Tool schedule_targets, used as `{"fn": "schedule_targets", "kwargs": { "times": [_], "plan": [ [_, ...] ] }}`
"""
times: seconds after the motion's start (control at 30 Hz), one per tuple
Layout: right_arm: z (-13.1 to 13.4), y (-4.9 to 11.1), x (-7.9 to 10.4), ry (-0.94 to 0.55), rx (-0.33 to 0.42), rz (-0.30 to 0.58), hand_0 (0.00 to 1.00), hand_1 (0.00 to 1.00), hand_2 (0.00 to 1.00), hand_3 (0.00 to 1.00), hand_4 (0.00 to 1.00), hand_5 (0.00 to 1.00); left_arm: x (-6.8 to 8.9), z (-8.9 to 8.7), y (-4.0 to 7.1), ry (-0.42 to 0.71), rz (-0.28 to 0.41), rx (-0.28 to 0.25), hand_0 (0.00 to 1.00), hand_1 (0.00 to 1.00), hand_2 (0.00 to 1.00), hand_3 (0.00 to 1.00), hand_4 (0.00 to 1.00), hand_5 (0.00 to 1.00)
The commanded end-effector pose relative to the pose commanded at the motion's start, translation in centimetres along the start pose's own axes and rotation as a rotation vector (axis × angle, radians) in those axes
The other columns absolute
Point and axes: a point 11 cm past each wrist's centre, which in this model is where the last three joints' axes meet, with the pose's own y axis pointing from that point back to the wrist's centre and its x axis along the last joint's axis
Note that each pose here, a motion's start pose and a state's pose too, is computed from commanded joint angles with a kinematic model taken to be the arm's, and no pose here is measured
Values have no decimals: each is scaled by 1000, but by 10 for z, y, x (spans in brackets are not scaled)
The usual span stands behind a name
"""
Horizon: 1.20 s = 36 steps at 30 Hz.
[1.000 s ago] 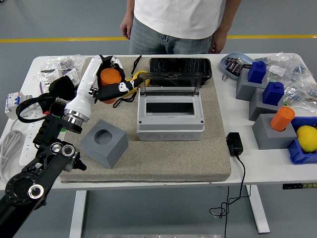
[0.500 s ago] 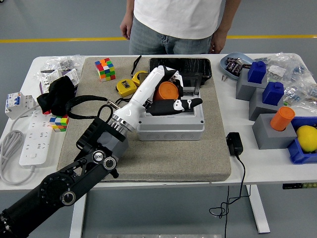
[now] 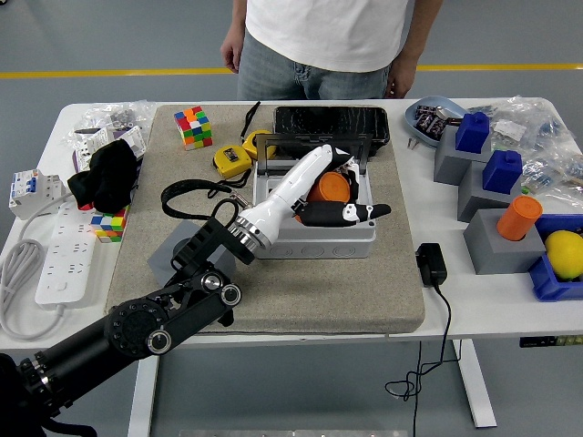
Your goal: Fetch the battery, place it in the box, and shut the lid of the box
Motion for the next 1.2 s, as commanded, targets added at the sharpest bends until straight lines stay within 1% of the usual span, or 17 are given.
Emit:
{"fn": "schedule_targets", "kwargs": {
  "times": [0.17, 0.27, 0.5, 0.53, 0.83, 1.0, 1.03, 1.1, 1.13, 1.2],
  "plan": [
    [1, 0, 1, 4, -4, 1, 875, 860, 814, 801, 998, 998, 4, -6, -2, -59, -6, -2, 37, 2, 2, 2, 998, 488],
    [1, 0, 1, 7, -5, 3, 875, 860, 814, 801, 998, 998, 8, -10, -4, -87, -7, 1, 37, 2, 2, 2, 998, 488],
    [-1, 0, 1, 12, -2, 2, 874, 859, 813, 800, 998, 998, 18, -16, -11, -196, -8, -7, 37, 2, 2, 2, 998, 487],
    [0, 0, 1, 14, -3, 2, 874, 859, 813, 800, 998, 997, 19, -18, -12, -206, -8, -4, 38, 2, 2, 2, 998, 473],
    [0, 0, 2, 20, -6, 3, 874, 858, 812, 800, 998, 996, 22, -32, -12, -248, -27, 28, 39, 2, 2, 2, 998, 473],
    [-1, 0, 2, 24, -5, 1, 873, 857, 812, 800, 998, 992, 28, -37, -12, -270, -15, 34, 39, 2, 2, 2, 998, 477],
    [-1, 0, 1, 23, -4, 1, 873, 857, 812, 800, 998, 992, 31, -38, -12, -272, -2, 36, 39, 2, 2, 2, 998, 477],
    [-2, 0, 1, 23, -3, -1, 873, 857, 812, 800, 998, 992, 35, -38, -12, -275, 15, 35, 39, 2, 2, 2, 998, 477],
    [-2, 0, 1, 23, -3, 0, 872, 855, 812, 799, 998, 989, 37, -38, -12, -278, 20, 33, 48, 2, 4, 6, 998, 499],
    [-2, 0, 1, 23, -4, -1, 872, 855, 812, 799, 998, 989, 38, -37, -13, -281, 20, 32, 48, 2, 4, 6, 998, 499]
  ]
}}
